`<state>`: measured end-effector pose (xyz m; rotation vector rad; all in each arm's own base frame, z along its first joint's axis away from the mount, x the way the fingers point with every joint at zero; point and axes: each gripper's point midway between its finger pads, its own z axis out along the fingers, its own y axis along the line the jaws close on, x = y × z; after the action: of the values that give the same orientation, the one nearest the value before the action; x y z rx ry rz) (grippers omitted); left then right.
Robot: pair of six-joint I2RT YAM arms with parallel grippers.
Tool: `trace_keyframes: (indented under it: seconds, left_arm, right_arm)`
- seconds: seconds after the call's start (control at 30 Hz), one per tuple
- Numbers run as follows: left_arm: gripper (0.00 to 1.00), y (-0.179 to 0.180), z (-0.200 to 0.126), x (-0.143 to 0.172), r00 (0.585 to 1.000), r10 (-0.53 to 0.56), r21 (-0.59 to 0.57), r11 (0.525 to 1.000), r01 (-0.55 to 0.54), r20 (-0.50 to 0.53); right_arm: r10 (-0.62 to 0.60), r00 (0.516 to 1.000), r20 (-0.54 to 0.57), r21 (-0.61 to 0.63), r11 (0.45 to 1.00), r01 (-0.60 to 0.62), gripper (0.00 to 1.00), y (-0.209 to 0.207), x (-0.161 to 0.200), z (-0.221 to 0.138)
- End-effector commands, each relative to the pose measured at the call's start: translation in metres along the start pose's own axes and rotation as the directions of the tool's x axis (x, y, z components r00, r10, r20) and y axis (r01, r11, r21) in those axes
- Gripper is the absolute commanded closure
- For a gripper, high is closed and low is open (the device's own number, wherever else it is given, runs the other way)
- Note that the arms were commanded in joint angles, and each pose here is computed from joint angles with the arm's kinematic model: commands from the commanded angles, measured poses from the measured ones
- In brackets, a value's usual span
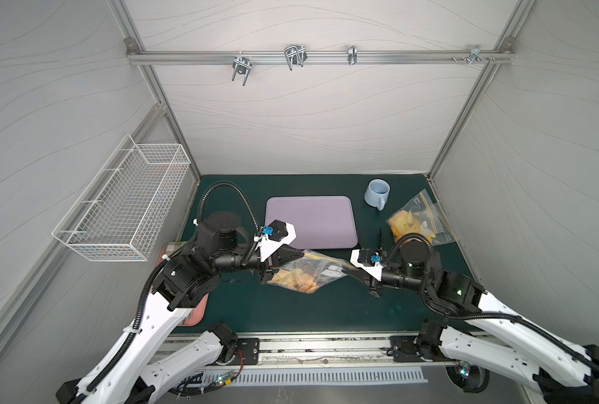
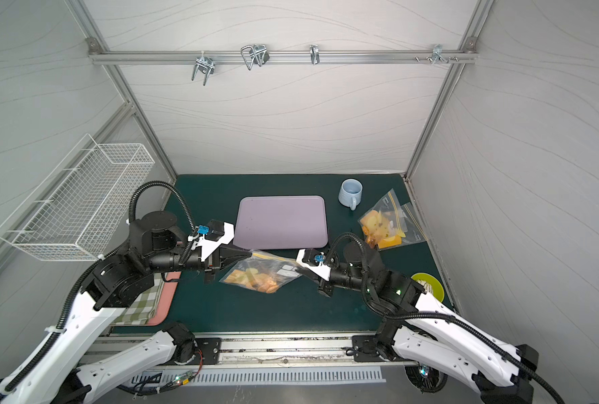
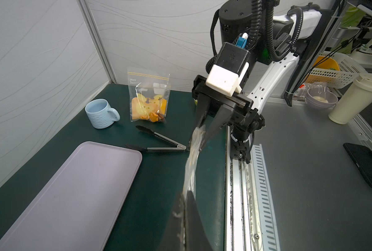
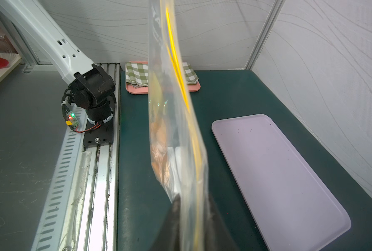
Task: Put the cookies into a resealable bag to prevent moisture
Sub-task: Close the ziploc bag at the center of the board.
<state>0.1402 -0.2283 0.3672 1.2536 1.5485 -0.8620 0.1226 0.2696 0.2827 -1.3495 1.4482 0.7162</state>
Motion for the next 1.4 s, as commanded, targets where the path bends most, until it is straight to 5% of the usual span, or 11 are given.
trace_keyframes:
  seconds: [0.0, 0.27, 0.37, 0.47, 0.77, 0.83, 0.97, 1.07, 1.13, 1.3, 1.37]
  left_arm:
    - [1.0, -0.005, -0.01, -0.022, 0.996, 0.066, 0.005, 0.998, -0.066, 0.059]
    - [1.0, -0.006, -0.009, -0.022, 0.996, 0.06, 0.018, 0.998, -0.061, 0.059]
    - [1.0, -0.007, -0.008, -0.021, 0.997, 0.056, 0.027, 0.998, -0.057, 0.058]
    - [1.0, -0.007, -0.006, -0.021, 0.997, 0.054, 0.033, 0.998, -0.056, 0.056]
    - [1.0, -0.009, -0.003, -0.018, 0.998, 0.045, 0.061, 0.997, -0.048, 0.048]
    - [1.0, -0.009, -0.003, -0.018, 0.998, 0.044, 0.061, 0.997, -0.047, 0.046]
    - [1.0, -0.01, -0.003, -0.018, 0.998, 0.043, 0.064, 0.997, -0.046, 0.047]
    - [1.0, -0.01, -0.003, -0.017, 0.998, 0.041, 0.065, 0.997, -0.044, 0.045]
    - [1.0, -0.01, -0.003, -0.017, 0.998, 0.041, 0.066, 0.997, -0.044, 0.047]
    - [1.0, -0.011, -0.004, -0.018, 0.998, 0.043, 0.068, 0.997, -0.046, 0.049]
    - [1.0, -0.011, -0.004, -0.017, 0.998, 0.04, 0.069, 0.997, -0.043, 0.048]
  right_arm:
    - [-0.01, 1.0, 0.027, -0.009, 1.0, 0.01, 1.0, 0.0, -0.009, -0.003]
    - [-0.005, 0.999, 0.04, -0.034, 0.999, 0.007, 1.0, 0.002, -0.015, -0.001]
    - [-0.01, 0.999, 0.047, -0.038, 0.999, 0.012, 0.55, 0.003, -0.016, -0.001]
    - [-0.007, 0.998, 0.058, -0.035, 0.999, 0.009, 1.0, 0.002, -0.019, -0.002]
    - [-0.003, 0.997, 0.074, -0.059, 0.998, 0.008, 1.0, 0.005, -0.024, 0.0]
    - [-0.011, 0.997, 0.081, -0.063, 0.998, 0.016, 0.63, 0.006, -0.026, 0.0]
    - [-0.006, 0.997, 0.083, -0.068, 0.998, 0.012, 1.0, 0.006, -0.028, -0.001]
    - [-0.01, 0.995, 0.099, -0.086, 0.996, 0.018, 0.53, 0.009, -0.032, -0.002]
    - [0.001, 0.995, 0.103, -0.082, 0.997, 0.008, 1.0, 0.008, -0.033, -0.002]
    - [0.002, 0.994, 0.11, -0.099, 0.995, 0.009, 0.61, 0.01, -0.034, -0.001]
    - [0.009, 0.994, 0.113, -0.098, 0.995, 0.002, 1.0, 0.01, -0.035, 0.0]
